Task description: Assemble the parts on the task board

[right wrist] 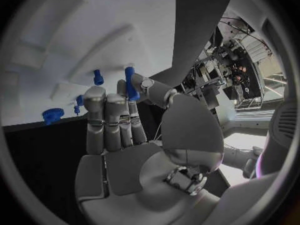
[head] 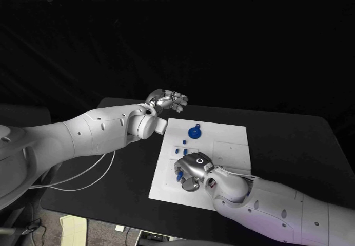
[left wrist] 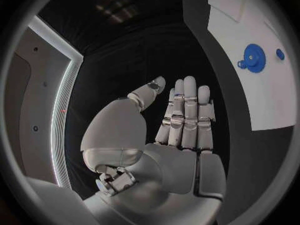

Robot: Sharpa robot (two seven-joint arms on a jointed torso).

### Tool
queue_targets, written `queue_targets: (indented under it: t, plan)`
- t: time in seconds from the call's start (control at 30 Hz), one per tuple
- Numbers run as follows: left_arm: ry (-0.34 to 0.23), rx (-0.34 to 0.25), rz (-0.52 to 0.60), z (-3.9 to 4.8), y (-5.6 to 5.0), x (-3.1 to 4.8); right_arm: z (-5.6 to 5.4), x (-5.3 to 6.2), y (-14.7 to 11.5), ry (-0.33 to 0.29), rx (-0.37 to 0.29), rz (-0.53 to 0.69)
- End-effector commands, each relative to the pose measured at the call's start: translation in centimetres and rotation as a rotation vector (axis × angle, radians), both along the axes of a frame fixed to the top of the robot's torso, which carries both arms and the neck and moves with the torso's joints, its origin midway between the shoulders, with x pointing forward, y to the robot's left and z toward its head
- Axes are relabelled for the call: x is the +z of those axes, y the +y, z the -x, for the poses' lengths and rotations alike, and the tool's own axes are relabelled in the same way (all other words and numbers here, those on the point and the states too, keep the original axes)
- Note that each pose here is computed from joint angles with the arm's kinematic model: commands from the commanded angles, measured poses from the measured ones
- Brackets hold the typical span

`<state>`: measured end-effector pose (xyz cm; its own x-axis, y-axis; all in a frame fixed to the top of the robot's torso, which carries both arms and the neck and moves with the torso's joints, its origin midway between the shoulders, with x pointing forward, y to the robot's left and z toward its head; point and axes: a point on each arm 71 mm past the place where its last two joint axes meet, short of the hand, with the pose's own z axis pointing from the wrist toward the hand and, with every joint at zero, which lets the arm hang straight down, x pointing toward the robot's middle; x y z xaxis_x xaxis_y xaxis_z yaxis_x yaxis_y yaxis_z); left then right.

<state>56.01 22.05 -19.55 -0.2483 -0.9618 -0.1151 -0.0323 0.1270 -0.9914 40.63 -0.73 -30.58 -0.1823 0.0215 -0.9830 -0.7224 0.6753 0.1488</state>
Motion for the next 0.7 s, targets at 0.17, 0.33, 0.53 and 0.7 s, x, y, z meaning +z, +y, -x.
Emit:
queue_targets:
  t: [0.17, 0.33, 0.53, 0.7]
  plan:
    - [-0.004, -0.015, 0.012, 0.02, -0.31, 0.15, 0.05, -0.3, 0.2, 0.008, 0.012, 0.039]
    - [-0.004, -0.015, 0.012, 0.02, -0.29, 0.15, 0.02, -0.42, 0.15, 0.013, 0.013, 0.052]
    - [-0.004, -0.015, 0.012, 0.02, -0.27, 0.15, -0.11, -0.61, 0.06, 0.015, 0.01, 0.071]
    - [-0.004, -0.015, 0.012, 0.03, -0.29, 0.15, -0.25, -0.7, 0.01, 0.007, 0.006, 0.081]
